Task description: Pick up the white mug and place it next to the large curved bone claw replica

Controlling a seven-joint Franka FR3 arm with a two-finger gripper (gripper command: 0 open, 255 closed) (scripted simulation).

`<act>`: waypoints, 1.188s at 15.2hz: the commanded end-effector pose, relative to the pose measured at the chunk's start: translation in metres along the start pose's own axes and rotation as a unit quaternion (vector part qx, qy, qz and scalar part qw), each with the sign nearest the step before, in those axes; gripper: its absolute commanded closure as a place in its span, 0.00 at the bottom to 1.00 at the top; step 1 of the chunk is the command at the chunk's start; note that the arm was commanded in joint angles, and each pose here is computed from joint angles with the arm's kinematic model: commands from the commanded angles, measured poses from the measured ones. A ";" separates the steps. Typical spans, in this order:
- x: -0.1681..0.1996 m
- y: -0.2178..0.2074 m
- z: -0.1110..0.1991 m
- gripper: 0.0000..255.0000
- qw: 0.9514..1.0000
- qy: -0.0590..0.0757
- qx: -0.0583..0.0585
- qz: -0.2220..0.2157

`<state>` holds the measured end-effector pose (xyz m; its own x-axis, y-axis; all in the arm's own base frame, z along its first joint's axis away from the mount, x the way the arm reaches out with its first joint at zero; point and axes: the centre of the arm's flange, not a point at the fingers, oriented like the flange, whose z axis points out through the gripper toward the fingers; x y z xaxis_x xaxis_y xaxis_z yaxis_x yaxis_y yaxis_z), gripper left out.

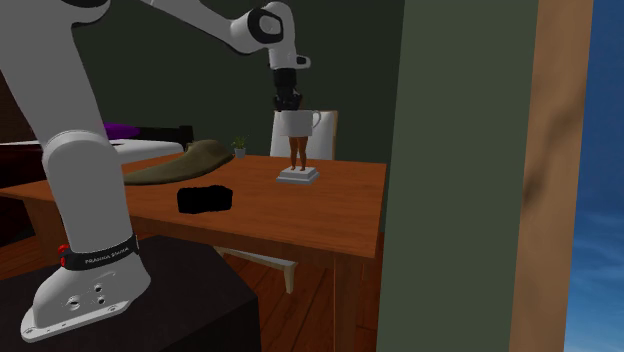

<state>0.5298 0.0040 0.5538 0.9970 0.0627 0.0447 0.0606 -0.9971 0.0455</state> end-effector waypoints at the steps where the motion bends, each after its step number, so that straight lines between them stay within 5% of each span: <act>1: -0.005 -0.028 -0.004 1.00 1.000 0.000 0.000 0.001; 18: -0.043 -0.249 -0.016 1.00 1.000 0.000 0.000 0.001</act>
<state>0.4756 0.2349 0.5591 0.9970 0.0625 0.0451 0.0605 -0.9971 0.0463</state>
